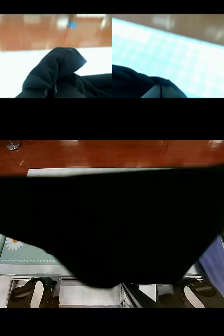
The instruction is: Fold the shirts.
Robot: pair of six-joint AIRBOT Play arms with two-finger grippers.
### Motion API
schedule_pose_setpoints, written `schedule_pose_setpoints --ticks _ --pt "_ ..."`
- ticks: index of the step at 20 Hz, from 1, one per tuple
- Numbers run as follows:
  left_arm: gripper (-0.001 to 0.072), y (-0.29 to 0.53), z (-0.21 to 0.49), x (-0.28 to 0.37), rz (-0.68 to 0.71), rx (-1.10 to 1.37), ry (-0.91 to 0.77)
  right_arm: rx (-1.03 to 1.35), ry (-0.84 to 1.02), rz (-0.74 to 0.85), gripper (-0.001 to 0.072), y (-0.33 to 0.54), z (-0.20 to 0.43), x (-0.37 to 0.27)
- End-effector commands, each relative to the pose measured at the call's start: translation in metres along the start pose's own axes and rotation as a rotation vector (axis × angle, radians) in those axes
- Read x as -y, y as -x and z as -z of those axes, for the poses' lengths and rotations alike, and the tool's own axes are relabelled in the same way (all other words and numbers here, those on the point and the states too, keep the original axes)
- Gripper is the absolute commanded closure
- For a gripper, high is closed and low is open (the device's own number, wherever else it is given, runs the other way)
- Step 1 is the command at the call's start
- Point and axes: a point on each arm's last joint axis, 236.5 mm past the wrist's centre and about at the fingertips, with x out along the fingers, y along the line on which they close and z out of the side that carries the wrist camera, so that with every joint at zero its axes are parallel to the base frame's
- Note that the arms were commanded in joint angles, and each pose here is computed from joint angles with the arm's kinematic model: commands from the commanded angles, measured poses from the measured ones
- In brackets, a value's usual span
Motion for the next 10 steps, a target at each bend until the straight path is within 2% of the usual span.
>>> schedule_pose_setpoints --ticks 1,6,10 --pt "0.0675 -0.047 0.092 -0.007 0.120 -0.201 0.180 -0.186 -0.081 -0.008 0.0693 -0.071 0.057 0.016" --pt "0.0675 -0.110 0.213 -0.032 0.138 -0.376 0.363 -0.346 -0.165 0.043 0.0694 -0.187 0.093 0.061" --pt "0.0675 -0.152 0.286 -0.020 0.156 -0.523 0.388 -0.378 -0.371 -0.003 0.0693 -0.278 0.091 0.098"
